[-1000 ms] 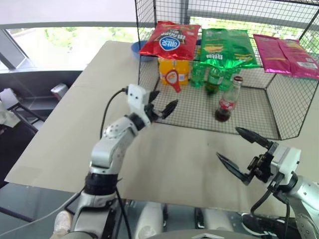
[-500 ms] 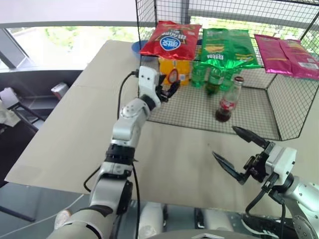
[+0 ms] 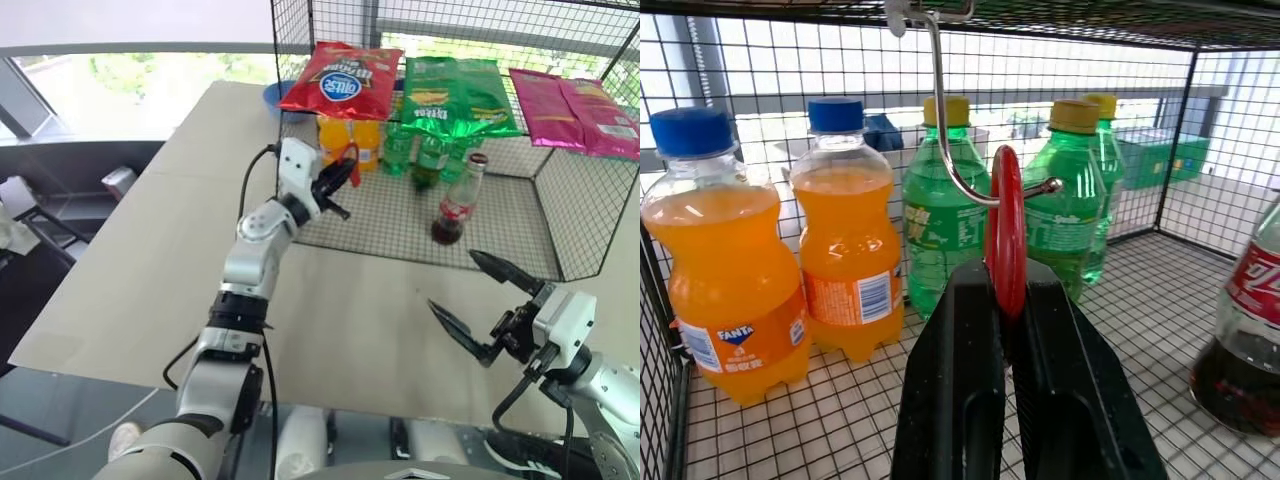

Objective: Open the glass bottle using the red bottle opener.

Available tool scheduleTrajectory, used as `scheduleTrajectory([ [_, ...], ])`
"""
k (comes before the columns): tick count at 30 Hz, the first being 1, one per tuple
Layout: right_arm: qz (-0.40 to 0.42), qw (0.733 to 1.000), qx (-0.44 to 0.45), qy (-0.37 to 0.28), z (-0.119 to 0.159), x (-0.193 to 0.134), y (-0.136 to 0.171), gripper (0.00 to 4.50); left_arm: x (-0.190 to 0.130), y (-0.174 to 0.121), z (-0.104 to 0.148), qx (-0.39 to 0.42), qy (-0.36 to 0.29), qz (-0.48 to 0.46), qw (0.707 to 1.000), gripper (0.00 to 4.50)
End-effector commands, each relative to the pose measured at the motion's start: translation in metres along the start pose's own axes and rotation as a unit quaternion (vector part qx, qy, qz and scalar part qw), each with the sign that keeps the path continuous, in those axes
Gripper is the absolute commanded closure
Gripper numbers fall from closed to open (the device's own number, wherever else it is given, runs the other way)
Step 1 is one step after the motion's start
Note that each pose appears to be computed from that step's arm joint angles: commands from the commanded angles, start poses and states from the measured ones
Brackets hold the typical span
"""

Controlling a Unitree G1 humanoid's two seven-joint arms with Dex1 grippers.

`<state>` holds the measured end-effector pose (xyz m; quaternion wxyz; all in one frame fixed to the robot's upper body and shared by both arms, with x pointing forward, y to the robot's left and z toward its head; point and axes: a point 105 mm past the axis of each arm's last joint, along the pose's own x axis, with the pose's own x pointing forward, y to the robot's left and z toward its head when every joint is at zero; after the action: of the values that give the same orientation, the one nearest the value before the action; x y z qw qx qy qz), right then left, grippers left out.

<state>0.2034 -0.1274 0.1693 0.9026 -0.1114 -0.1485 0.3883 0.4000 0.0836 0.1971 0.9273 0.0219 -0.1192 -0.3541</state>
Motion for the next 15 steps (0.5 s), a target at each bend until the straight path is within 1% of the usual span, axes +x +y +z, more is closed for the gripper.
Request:
scheduleTrajectory([
  [1, 0.002, 1.000, -0.011, -0.015, 0.008, 0.002, 0.000, 0.00, -0.001, -0.003, 0.021, 0.010, -0.029, -0.026, 0.999, 4.39],
  [5, 0.002, 1.000, -0.008, -0.011, 0.007, 0.002, 0.000, 0.00, -0.004, -0.014, 0.027, -0.016, -0.036, -0.083, 0.996, 4.39],
  [10, -0.008, 1.000, 0.021, 0.009, -0.001, 0.005, -0.004, 0.00, -0.013, -0.021, 0.038, -0.073, -0.048, -0.124, 0.988, 4.39],
  [12, -0.010, 0.999, 0.038, 0.009, -0.001, 0.010, -0.003, 0.00, -0.021, -0.031, 0.045, -0.138, -0.055, -0.167, 0.975, 4.39],
  [13, 0.001, 0.998, 0.059, 0.010, -0.001, 0.014, -0.001, 0.00, -0.028, -0.040, 0.049, -0.176, -0.057, -0.199, 0.962, 4.39],
  [15, 0.010, 0.996, 0.078, 0.046, -0.006, 0.021, 0.000, 0.00, -0.043, -0.057, 0.053, -0.227, -0.052, -0.252, 0.939, 4.39],
])
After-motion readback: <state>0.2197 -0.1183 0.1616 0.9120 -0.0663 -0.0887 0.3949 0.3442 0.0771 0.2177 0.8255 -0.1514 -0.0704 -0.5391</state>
